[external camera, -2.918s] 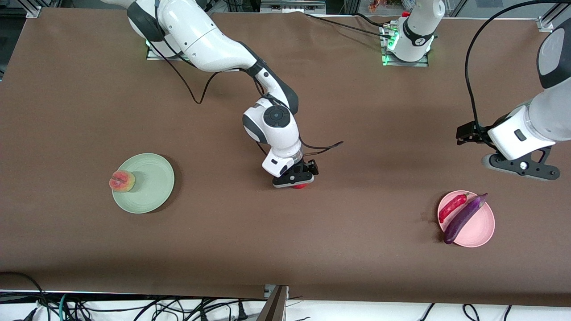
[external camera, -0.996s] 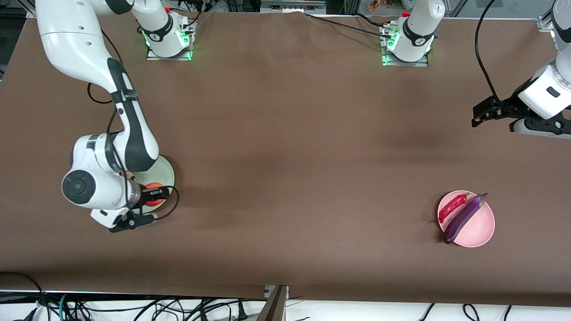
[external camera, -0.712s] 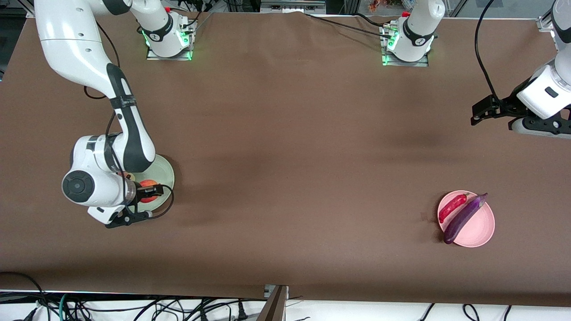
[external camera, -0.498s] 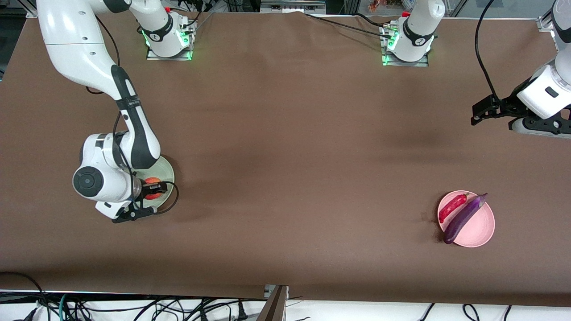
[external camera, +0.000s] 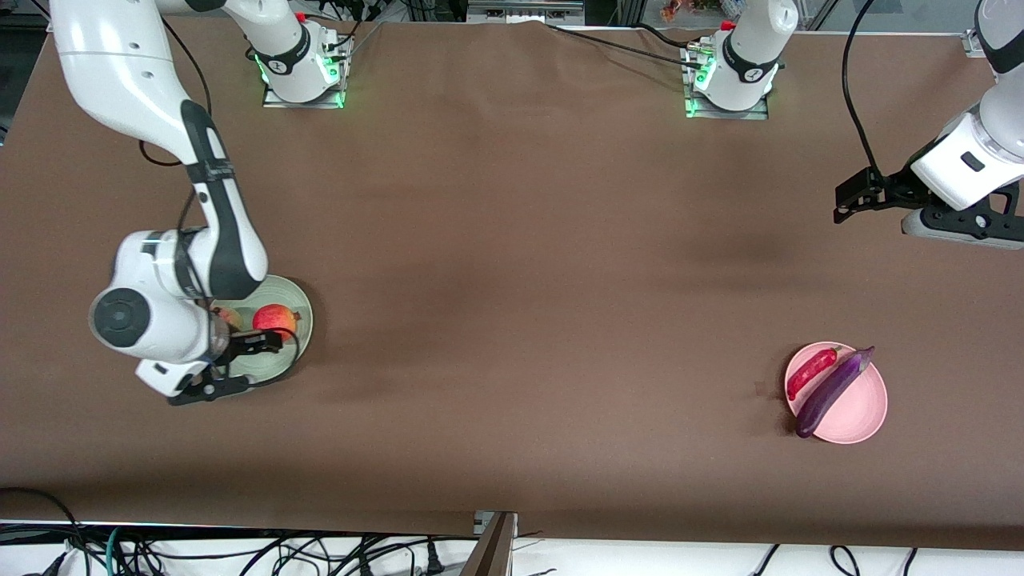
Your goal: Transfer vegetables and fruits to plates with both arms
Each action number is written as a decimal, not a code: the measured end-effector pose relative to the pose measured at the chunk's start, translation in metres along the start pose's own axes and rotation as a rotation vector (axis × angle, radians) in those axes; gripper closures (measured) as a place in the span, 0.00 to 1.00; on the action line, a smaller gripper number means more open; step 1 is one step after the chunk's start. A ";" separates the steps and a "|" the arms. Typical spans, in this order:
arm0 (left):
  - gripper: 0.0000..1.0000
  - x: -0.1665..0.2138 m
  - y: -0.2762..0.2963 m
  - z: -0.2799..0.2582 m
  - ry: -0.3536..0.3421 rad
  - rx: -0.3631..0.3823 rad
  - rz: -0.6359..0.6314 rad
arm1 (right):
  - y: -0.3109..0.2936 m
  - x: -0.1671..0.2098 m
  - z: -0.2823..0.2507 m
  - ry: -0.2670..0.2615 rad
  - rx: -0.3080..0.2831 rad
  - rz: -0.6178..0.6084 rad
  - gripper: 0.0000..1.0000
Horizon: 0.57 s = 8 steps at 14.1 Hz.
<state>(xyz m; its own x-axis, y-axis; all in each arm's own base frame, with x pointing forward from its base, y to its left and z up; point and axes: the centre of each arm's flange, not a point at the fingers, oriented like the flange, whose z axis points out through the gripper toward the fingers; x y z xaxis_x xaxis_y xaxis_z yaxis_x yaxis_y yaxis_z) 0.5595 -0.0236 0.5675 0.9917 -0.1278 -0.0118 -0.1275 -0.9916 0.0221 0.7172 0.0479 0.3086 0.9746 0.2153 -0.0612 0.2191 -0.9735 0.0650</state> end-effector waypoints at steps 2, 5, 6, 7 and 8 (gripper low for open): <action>0.00 0.000 0.002 0.000 0.000 0.000 0.003 | 0.003 0.001 -0.057 0.005 0.002 0.003 0.00; 0.00 0.000 0.002 0.000 0.000 0.000 0.004 | 0.004 -0.014 -0.130 0.013 0.012 0.006 0.00; 0.00 0.000 0.002 0.000 0.001 0.000 0.004 | 0.004 -0.023 -0.154 0.020 0.015 0.007 0.00; 0.00 0.000 0.002 0.000 0.001 0.000 0.004 | 0.003 -0.035 -0.176 0.010 0.022 0.006 0.00; 0.00 0.000 0.002 0.000 0.001 0.000 0.004 | 0.002 -0.050 -0.194 -0.012 0.031 0.005 0.00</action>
<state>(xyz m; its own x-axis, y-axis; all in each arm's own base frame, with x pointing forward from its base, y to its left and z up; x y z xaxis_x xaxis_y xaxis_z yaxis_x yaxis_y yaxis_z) 0.5595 -0.0256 0.5679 0.9913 -0.1314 -0.0110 -0.1311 -0.9911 0.0220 0.6774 0.0504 0.5055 0.9750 0.2097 -0.0728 0.2126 -0.9765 0.0341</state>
